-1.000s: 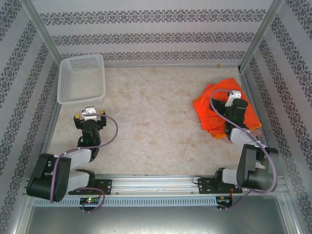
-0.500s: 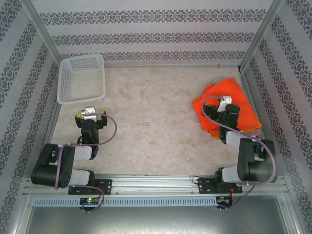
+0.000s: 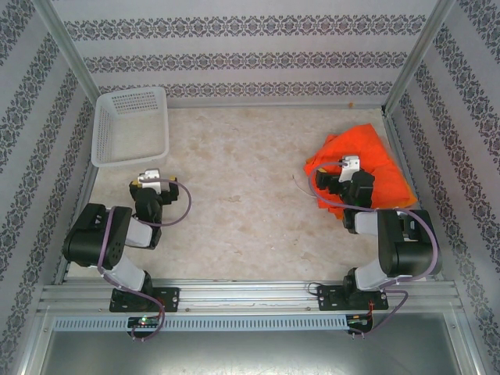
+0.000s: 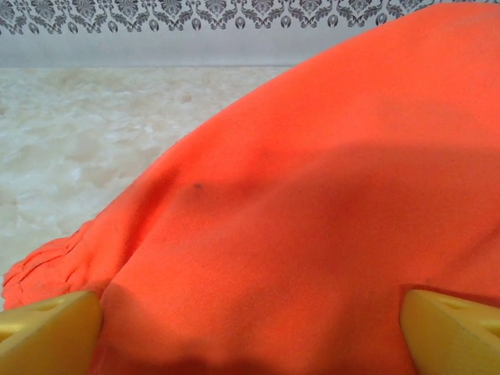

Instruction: Fold and stack the shorts

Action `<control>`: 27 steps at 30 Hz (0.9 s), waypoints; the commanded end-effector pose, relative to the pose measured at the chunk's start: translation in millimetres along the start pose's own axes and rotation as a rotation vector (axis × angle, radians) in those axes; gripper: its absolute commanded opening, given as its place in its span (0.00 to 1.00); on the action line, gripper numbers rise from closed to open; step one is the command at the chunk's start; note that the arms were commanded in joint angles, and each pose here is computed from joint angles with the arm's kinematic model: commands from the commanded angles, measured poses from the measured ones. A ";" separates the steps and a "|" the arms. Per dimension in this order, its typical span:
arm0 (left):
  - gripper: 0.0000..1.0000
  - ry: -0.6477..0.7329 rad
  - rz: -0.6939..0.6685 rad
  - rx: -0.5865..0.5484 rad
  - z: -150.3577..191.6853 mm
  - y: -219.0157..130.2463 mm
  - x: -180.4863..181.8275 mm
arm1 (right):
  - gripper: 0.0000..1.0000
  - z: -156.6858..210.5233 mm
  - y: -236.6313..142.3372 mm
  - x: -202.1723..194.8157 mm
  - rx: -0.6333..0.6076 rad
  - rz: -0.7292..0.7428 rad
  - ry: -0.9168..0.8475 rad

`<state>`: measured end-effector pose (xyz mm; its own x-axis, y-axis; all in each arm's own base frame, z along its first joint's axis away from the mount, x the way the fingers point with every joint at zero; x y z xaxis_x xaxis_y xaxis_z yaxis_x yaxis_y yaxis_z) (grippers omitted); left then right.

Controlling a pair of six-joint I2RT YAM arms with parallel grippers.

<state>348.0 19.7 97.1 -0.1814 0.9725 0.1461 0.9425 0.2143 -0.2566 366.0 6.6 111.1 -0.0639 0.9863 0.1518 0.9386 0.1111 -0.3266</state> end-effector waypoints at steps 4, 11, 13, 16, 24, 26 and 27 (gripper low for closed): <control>1.00 0.003 0.020 0.028 -8.1 12.0 -2.6 | 0.98 -5.6 1.2 -3.2 -0.027 0.070 -0.001; 1.00 0.005 0.014 0.043 -9.4 16.0 -2.2 | 0.98 -5.4 1.4 -2.9 -0.026 0.070 -0.001; 1.00 0.006 0.013 0.050 -8.2 16.2 -2.2 | 0.98 -5.6 1.4 -3.5 -0.026 0.072 0.000; 1.00 0.004 0.014 0.040 -8.7 15.0 -2.1 | 0.98 -5.6 1.4 -2.8 -0.026 0.070 -0.002; 1.00 0.007 0.019 0.040 -8.3 14.7 -2.7 | 0.98 -5.5 1.4 -2.8 -0.025 0.070 -0.001; 1.00 0.006 0.018 0.039 -8.6 14.7 -2.6 | 0.98 -5.4 1.5 -2.8 -0.025 0.070 -0.001; 1.00 0.007 0.020 0.039 -8.4 14.4 -2.8 | 0.98 -5.5 1.4 -2.9 -0.025 0.070 -0.001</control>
<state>362.2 16.4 95.5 -0.1549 0.9759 0.1538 0.9290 0.1969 -0.3134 366.8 3.4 110.6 -0.0097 0.9921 0.1254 0.9426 0.0509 -0.3299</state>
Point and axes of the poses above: each hand's point on the last joint's axis, 136 mm out from that joint toward the fingers, its own y axis out along the fingers, its own x axis along the line the jaws close on, z = x × y, the point moved 3 cm from there along -y, back along the fingers, and after that the axes turned 5 degrees about y, right-handed, at the moved point
